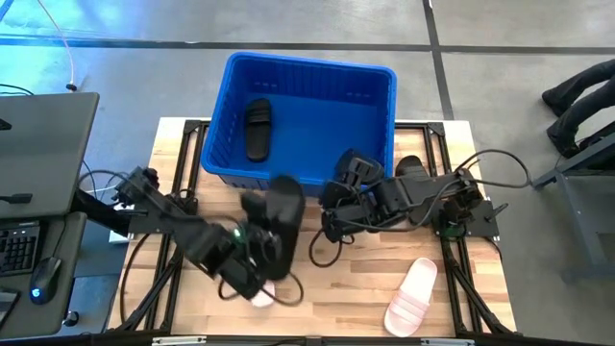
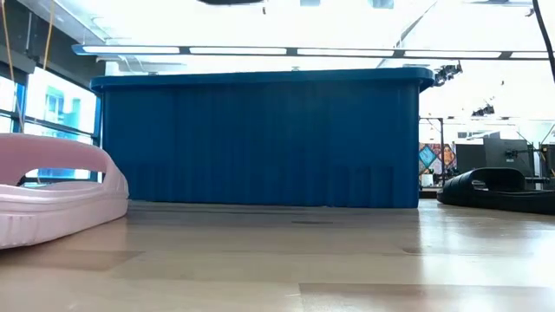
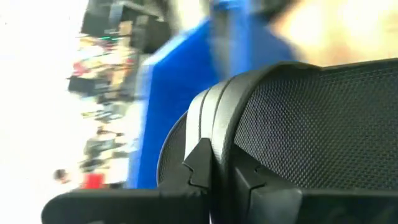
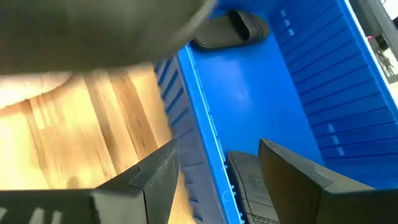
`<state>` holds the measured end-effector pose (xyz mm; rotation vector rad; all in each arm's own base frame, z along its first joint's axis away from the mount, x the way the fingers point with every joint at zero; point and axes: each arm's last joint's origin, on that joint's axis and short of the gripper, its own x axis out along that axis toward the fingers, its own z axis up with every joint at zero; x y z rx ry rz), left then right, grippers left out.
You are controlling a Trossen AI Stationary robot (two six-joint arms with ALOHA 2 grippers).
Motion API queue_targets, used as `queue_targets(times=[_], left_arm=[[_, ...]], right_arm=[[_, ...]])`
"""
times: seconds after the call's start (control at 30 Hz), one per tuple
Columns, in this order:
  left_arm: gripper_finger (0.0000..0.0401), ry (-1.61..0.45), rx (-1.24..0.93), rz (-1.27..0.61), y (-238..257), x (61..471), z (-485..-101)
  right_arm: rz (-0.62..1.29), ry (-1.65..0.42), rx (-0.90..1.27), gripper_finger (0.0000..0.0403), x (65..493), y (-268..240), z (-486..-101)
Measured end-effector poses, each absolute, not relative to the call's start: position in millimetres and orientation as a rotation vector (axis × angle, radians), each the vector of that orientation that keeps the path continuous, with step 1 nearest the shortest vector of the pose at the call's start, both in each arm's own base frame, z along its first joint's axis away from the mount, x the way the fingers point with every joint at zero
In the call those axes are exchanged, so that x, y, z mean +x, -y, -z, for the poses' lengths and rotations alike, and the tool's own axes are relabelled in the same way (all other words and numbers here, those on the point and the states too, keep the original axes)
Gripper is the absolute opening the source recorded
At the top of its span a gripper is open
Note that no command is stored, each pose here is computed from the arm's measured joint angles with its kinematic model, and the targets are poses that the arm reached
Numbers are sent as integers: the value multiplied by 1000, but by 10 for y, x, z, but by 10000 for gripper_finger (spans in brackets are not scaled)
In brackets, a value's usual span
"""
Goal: Pick and place slides into bin
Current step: Put the black slide into the blue bin
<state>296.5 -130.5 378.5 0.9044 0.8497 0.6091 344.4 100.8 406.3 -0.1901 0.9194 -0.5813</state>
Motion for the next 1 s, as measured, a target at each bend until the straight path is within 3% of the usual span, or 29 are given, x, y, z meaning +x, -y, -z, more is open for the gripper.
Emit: queue_targets(times=[0.23,0.53,0.77,1.0], left_arm=[[6,-984,816,-724,479,2976,-4322],[4,-1148,580,-648,-934,3151,-4294],[4,-1141,510,-612,-1719,3313,-3995],[4,-1261,478,-571,-2193,3482,-3315]], right_arm=[[606,-899,-163,209,3471,-1116,-4000],[579,-929,-175,209,3563,-1376,-3785],[547,-971,-243,208,3644,-1621,-3546],[566,-966,-279,208,3691,-1708,-3428]])
